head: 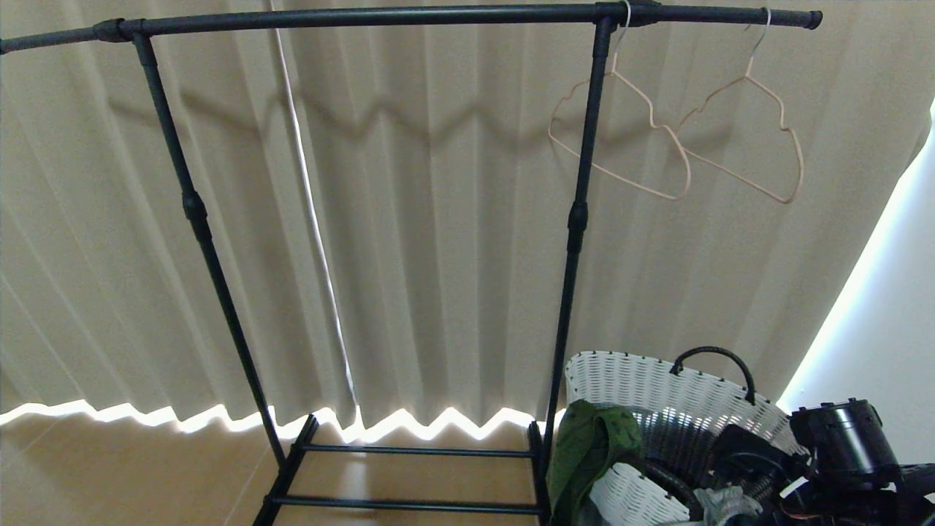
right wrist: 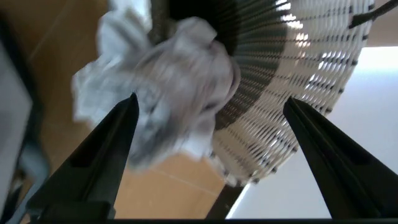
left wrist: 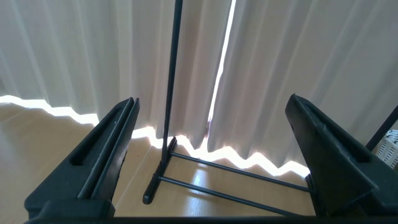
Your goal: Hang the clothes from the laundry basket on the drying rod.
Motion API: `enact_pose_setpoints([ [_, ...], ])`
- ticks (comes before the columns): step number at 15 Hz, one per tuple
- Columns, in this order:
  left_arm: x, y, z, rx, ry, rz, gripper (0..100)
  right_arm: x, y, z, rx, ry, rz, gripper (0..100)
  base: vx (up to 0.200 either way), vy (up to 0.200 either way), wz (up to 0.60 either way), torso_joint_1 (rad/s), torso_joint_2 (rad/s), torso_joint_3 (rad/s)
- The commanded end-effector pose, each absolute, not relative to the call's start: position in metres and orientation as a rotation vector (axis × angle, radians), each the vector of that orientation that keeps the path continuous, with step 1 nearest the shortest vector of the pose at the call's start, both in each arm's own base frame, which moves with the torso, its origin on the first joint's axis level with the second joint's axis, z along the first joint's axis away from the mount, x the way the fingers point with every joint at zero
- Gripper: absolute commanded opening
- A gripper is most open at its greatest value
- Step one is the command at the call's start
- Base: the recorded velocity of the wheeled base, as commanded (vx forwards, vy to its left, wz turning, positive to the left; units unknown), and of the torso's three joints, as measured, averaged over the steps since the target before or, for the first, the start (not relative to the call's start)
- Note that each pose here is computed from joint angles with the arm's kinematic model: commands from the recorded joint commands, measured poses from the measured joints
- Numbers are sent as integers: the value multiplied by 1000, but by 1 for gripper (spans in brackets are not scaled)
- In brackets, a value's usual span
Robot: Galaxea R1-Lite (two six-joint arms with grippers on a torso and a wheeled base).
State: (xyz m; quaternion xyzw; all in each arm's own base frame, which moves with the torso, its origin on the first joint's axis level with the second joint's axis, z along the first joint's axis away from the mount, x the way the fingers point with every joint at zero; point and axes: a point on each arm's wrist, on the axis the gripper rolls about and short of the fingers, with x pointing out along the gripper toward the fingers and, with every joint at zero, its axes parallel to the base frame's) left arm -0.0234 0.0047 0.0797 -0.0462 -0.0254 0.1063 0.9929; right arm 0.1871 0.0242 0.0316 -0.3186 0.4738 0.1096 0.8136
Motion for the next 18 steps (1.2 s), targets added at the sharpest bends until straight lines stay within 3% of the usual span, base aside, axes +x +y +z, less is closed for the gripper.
enact_pose_setpoints([
  [1,-23,5,80,-93,-51,213,100,194,24,13,-695,1084,234,100,0,0,0,0,0,0],
  [8,-23,5,80,-93,-51,213,100,204,23,4,-706,1065,187,100,0,0,0,0,0,0],
  [9,-23,5,80,-93,-51,213,100,204,23,6,-705,1055,184,0,0,0,0,0,0,0],
  [18,-23,5,80,-93,-51,213,100,180,22,44,-718,882,164,0,0,0,0,0,0,0],
])
